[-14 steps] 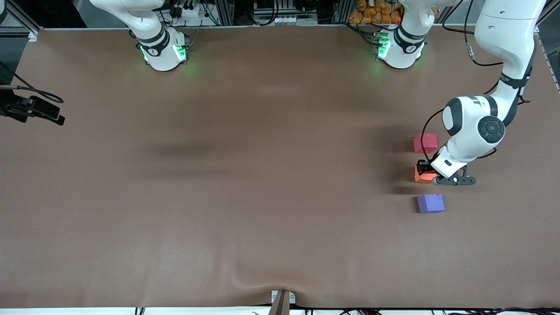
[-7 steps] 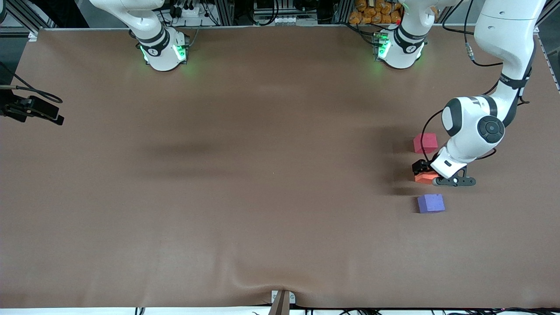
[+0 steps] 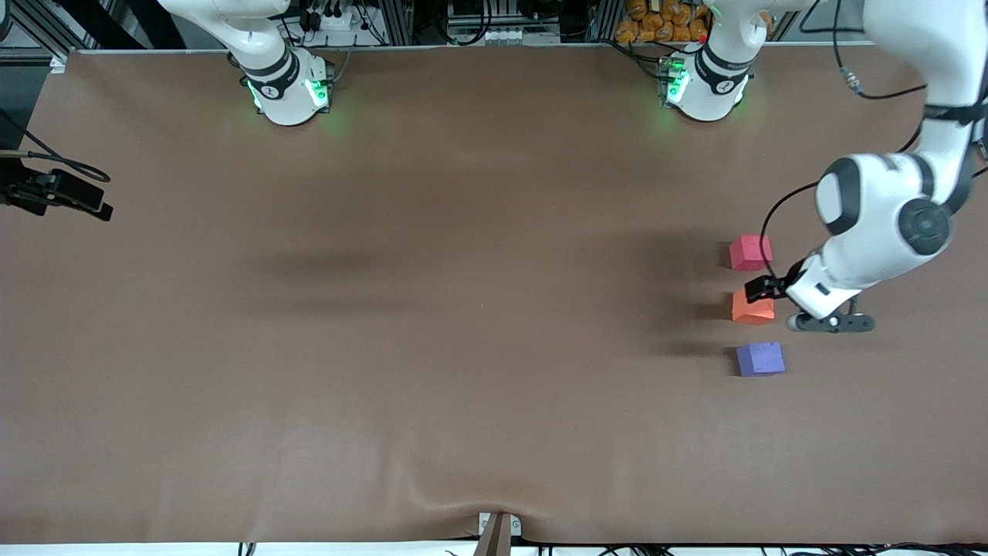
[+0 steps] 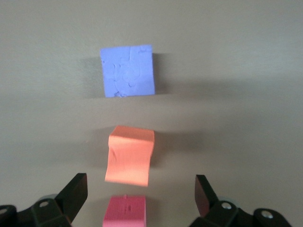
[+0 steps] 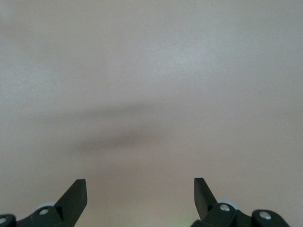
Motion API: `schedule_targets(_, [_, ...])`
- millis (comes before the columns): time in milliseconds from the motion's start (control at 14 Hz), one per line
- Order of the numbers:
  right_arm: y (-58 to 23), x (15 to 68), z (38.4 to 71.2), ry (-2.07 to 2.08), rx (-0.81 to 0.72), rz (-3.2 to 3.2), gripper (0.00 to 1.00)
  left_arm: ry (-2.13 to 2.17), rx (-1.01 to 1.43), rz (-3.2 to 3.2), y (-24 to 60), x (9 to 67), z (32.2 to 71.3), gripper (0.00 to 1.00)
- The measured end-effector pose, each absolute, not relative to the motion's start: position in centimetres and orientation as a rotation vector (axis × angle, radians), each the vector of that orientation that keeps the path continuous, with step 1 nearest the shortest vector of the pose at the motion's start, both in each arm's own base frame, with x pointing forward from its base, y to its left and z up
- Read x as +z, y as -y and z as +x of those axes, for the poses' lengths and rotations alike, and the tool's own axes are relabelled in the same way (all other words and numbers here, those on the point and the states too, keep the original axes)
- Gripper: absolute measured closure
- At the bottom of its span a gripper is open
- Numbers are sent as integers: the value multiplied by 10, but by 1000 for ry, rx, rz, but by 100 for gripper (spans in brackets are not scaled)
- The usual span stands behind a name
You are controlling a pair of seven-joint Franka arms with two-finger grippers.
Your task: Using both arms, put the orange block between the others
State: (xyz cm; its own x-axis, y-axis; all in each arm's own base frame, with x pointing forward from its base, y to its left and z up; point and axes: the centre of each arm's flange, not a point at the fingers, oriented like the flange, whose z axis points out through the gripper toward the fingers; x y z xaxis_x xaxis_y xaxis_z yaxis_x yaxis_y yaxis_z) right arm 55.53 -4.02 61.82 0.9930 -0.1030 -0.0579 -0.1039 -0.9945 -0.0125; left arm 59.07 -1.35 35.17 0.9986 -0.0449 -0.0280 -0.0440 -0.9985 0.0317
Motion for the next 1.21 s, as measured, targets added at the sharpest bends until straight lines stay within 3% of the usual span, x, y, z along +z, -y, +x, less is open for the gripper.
schedule_targets(357, [39, 618, 555, -159, 90, -3121, 0, 115, -95, 3100, 25, 517, 598, 0])
schedule_targets(500, [39, 618, 555, -158, 91, -3121, 0, 145, -100, 3096, 34, 558, 594, 0])
schedule_targets(857, [35, 618, 556, -147, 91, -3121, 0, 178, -81, 3099, 43, 627, 554, 0])
schedule_targets(1214, [29, 618, 556, -131, 94, -3122, 0, 171, -78, 3106, 41, 639, 517, 0])
